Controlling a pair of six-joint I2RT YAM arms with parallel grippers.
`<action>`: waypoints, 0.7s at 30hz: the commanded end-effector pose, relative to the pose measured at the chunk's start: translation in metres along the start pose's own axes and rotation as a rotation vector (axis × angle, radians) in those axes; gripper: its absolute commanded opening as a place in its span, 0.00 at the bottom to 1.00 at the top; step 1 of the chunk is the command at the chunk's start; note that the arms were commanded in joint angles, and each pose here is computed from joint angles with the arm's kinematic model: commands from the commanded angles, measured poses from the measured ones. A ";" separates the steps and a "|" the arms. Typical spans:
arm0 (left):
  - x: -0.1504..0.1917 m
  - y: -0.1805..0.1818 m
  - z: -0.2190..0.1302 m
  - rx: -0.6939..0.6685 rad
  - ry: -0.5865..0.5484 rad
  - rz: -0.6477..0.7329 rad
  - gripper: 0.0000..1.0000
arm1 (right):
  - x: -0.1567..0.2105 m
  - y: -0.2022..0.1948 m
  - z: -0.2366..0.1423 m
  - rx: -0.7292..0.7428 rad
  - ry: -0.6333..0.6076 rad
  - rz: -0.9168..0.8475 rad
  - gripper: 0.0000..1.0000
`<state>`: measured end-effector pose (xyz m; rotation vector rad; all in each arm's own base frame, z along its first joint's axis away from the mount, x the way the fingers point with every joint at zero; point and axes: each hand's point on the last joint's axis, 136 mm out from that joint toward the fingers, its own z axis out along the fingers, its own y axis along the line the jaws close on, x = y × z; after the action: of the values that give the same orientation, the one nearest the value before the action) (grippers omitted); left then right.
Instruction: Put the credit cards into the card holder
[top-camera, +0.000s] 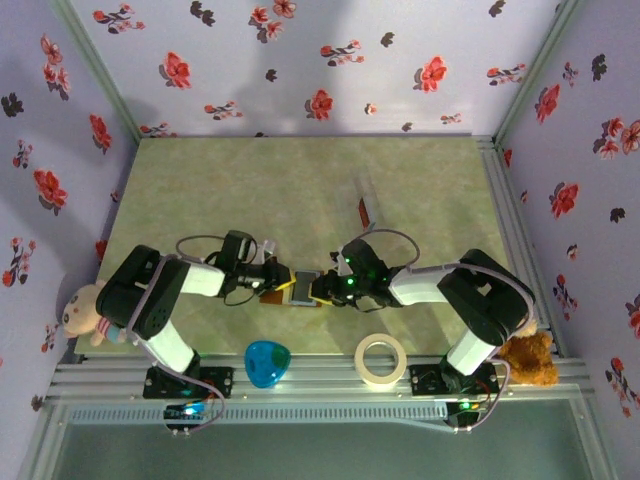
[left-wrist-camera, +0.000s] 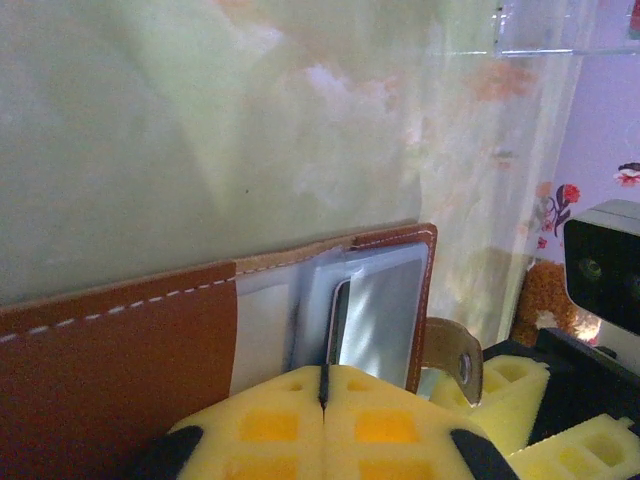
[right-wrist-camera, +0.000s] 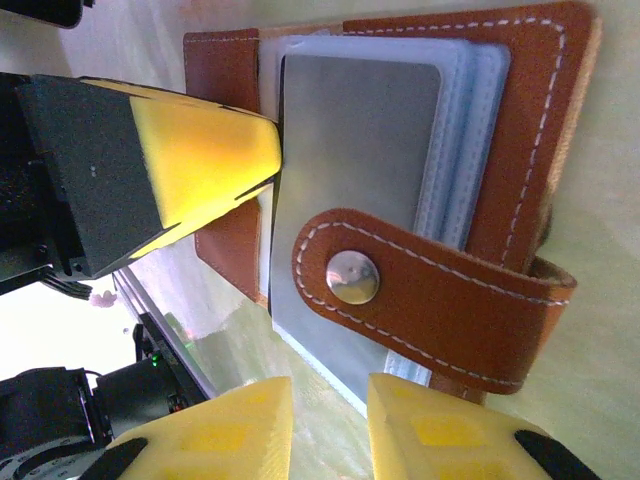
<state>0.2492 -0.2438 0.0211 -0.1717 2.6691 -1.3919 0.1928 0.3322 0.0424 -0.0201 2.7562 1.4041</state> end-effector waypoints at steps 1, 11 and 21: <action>0.009 0.031 0.000 -0.081 -0.004 -0.086 0.00 | -0.002 0.005 0.001 0.004 0.003 -0.015 0.25; 0.006 0.020 0.001 -0.005 -0.023 -0.097 0.00 | -0.003 -0.004 0.005 0.038 0.005 -0.003 0.34; 0.001 0.003 -0.002 0.087 -0.047 -0.102 0.00 | -0.004 -0.004 0.004 0.042 0.001 -0.002 0.38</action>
<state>0.2498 -0.2437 0.0250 -0.2756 2.5831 -1.4946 0.1940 0.3310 0.0368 -0.0074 2.7884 1.3637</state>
